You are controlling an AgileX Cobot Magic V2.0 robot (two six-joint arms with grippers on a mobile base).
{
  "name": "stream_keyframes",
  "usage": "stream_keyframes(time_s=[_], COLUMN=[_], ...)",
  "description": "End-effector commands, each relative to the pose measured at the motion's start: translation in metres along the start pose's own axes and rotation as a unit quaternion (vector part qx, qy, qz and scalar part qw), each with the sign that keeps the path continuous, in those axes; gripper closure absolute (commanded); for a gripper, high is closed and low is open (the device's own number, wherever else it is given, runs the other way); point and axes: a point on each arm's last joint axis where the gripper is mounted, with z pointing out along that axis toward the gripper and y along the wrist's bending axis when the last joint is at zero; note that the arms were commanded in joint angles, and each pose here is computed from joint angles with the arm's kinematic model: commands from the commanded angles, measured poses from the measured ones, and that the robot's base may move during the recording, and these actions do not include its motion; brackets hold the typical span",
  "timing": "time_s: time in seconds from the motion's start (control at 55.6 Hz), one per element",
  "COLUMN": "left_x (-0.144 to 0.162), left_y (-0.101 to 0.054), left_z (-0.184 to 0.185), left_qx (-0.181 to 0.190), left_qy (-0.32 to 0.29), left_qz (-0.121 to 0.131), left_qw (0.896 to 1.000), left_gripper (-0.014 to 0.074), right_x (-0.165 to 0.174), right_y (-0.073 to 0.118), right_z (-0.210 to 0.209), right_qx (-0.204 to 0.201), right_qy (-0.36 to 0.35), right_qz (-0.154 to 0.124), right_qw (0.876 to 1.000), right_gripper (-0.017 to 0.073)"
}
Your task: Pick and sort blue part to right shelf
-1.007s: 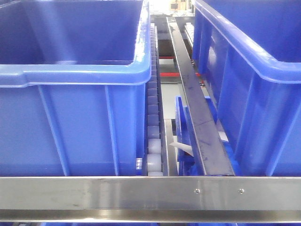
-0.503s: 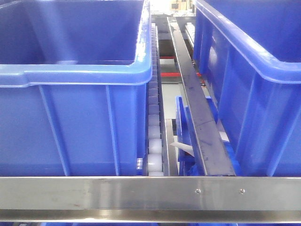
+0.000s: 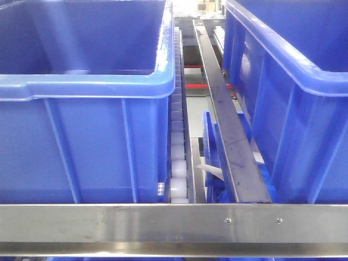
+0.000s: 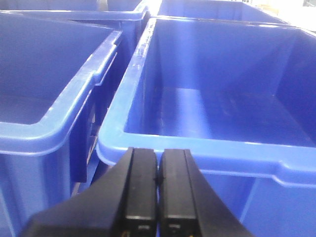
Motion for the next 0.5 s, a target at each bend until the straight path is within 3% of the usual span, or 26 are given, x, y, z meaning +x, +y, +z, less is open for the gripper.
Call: stream_keyframes(time_s=[0.0, 0.485], left_x=[0.0003, 0.0003], left_y=[0.0004, 0.0004], left_z=[-0.001, -0.001], left_qx=[0.002, 0.002], left_qy=[-0.043, -0.043], left_qz=[-0.003, -0.003], left_qw=[0.999, 0.999], left_gripper=[0.0468, 0.0468], right_x=[-0.0119, -0.0119], right_y=[0.0003, 0.0003], right_z=[-0.0023, -0.0023], right_qx=[-0.001, -0.001], right_qy=[-0.059, -0.059], right_qz=[0.001, 0.001], right_qw=[0.998, 0.998], right_gripper=[0.0505, 0.0505])
